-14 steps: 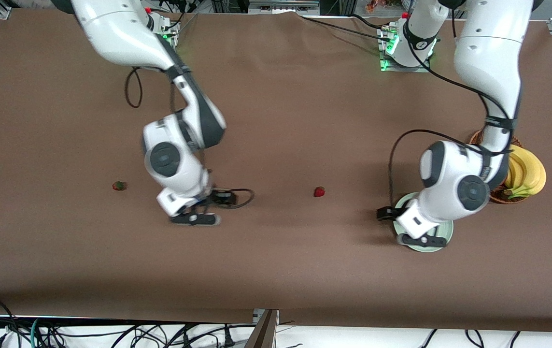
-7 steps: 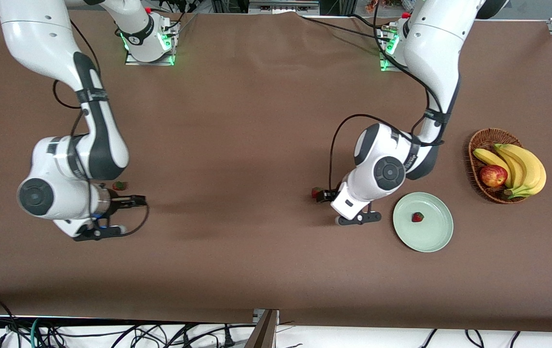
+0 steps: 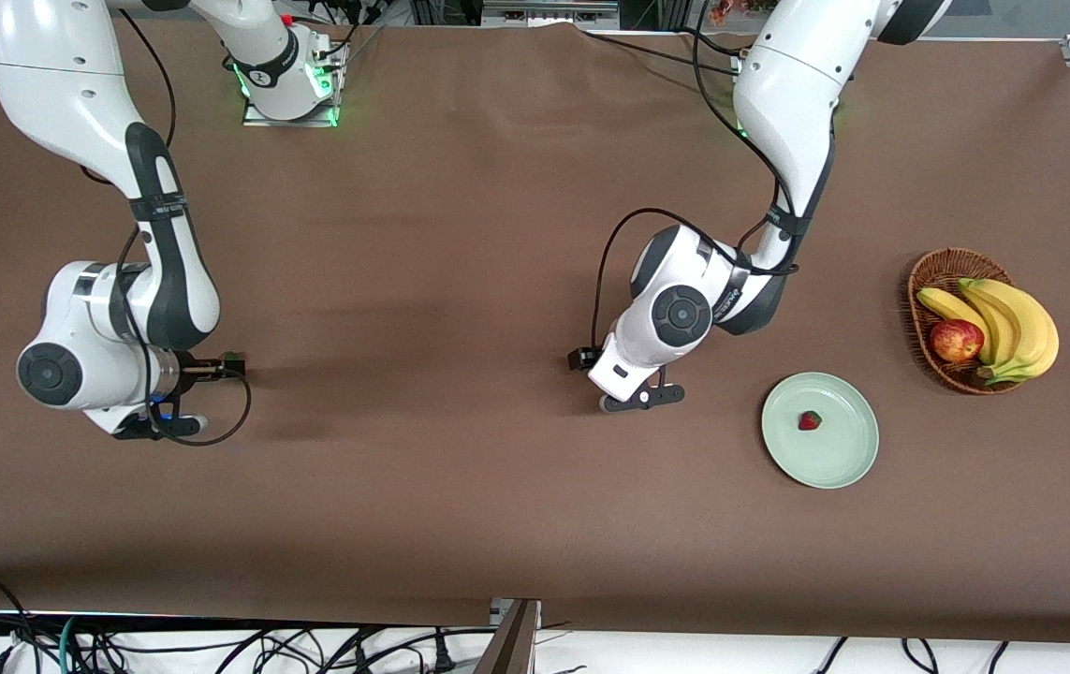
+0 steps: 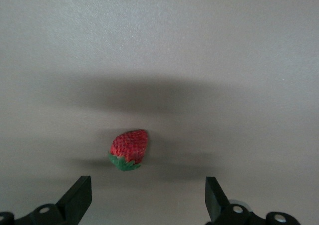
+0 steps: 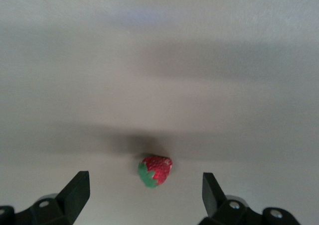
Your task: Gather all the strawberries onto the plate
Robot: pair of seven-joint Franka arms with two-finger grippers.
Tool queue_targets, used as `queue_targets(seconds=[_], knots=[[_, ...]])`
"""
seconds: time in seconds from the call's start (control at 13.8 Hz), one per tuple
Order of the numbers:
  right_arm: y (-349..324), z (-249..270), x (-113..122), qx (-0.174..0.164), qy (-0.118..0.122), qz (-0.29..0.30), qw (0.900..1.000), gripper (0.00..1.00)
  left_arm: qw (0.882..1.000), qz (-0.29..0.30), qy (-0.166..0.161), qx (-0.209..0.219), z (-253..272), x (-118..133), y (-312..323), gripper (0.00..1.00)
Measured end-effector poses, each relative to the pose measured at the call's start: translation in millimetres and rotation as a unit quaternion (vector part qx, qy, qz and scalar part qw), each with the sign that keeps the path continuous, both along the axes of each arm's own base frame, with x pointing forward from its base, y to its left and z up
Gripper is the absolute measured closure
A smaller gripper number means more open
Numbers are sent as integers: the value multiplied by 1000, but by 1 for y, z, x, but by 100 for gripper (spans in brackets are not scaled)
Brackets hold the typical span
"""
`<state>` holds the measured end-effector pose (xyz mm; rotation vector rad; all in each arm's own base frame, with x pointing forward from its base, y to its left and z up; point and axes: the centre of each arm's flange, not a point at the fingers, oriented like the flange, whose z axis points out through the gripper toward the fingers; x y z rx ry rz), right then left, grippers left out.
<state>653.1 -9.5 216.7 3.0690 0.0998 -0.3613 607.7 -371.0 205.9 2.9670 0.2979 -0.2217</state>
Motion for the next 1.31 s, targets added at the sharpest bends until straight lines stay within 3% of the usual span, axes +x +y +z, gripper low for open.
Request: queue_targets(seconds=[0.29,0.65,0.95,1.02,1.09,1.31], knots=[[-9,-28,-31,-2,-22,-5,1000,0,1000,7,-2,10,-12,7,14,0],[-9,-29,-33,-3,-43,-4,999,0,1000,7,-20,10,-29,8,12,3],[-9,-29,-33,-4,-49,-3,999,3,999,-7,-29,25,-33,9,15,47],[-9,-30,-34,-4,-48,-3,999,10,999,-8,-30,27,-32,10,16,57],[-9,-31,-34,-4,-48,-3,999,10,999,-8,-30,28,-31,11,17,68],[-9,-32,-35,-4,-47,-3,999,40,999,-6,-31,29,-30,13,20,69]])
